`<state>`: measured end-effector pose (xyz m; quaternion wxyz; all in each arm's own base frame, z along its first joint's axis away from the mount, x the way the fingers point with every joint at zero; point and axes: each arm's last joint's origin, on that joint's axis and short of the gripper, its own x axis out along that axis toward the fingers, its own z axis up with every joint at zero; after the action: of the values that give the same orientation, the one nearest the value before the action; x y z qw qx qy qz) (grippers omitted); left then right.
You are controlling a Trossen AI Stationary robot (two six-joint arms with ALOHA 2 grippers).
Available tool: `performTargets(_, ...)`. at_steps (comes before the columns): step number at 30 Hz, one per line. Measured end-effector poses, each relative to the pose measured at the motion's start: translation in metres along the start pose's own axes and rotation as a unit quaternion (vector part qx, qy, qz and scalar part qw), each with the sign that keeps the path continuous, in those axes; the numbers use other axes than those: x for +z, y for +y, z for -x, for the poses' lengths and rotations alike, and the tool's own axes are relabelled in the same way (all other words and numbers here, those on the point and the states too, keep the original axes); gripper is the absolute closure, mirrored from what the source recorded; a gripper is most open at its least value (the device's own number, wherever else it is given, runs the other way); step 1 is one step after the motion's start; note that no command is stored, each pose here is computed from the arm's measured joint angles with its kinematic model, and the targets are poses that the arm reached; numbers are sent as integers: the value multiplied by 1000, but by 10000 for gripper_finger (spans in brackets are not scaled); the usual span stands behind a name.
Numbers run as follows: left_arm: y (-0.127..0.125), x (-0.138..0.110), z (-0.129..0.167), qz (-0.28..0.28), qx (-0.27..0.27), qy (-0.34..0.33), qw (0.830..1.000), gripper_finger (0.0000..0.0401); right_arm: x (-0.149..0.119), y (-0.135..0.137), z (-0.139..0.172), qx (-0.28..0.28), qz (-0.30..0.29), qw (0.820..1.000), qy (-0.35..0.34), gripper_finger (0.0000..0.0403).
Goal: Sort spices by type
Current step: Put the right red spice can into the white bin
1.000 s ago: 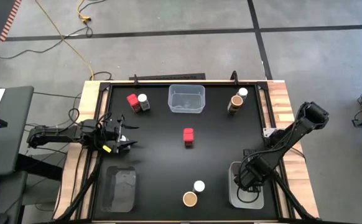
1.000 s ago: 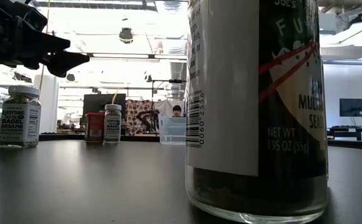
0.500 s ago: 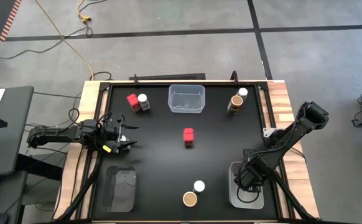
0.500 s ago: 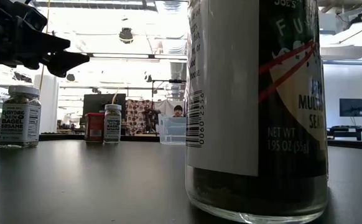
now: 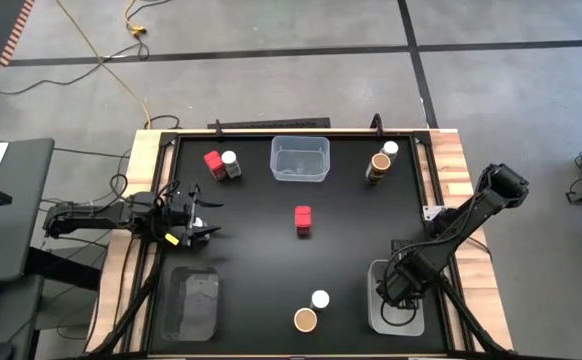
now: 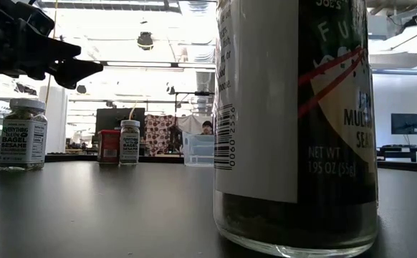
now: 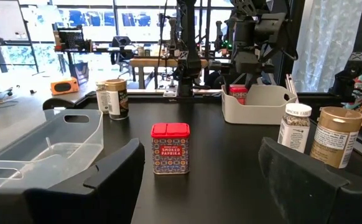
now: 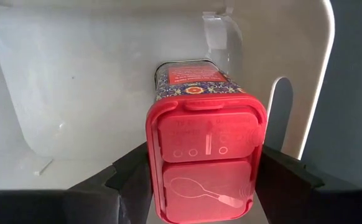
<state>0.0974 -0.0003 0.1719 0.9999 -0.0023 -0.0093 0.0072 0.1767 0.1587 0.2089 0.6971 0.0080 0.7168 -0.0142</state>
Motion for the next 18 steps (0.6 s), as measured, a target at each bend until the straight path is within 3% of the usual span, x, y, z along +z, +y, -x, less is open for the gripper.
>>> performTargets(18,0,0,0,0,0,0,1000,98,0,0,0,1,14,1000,-1,137)
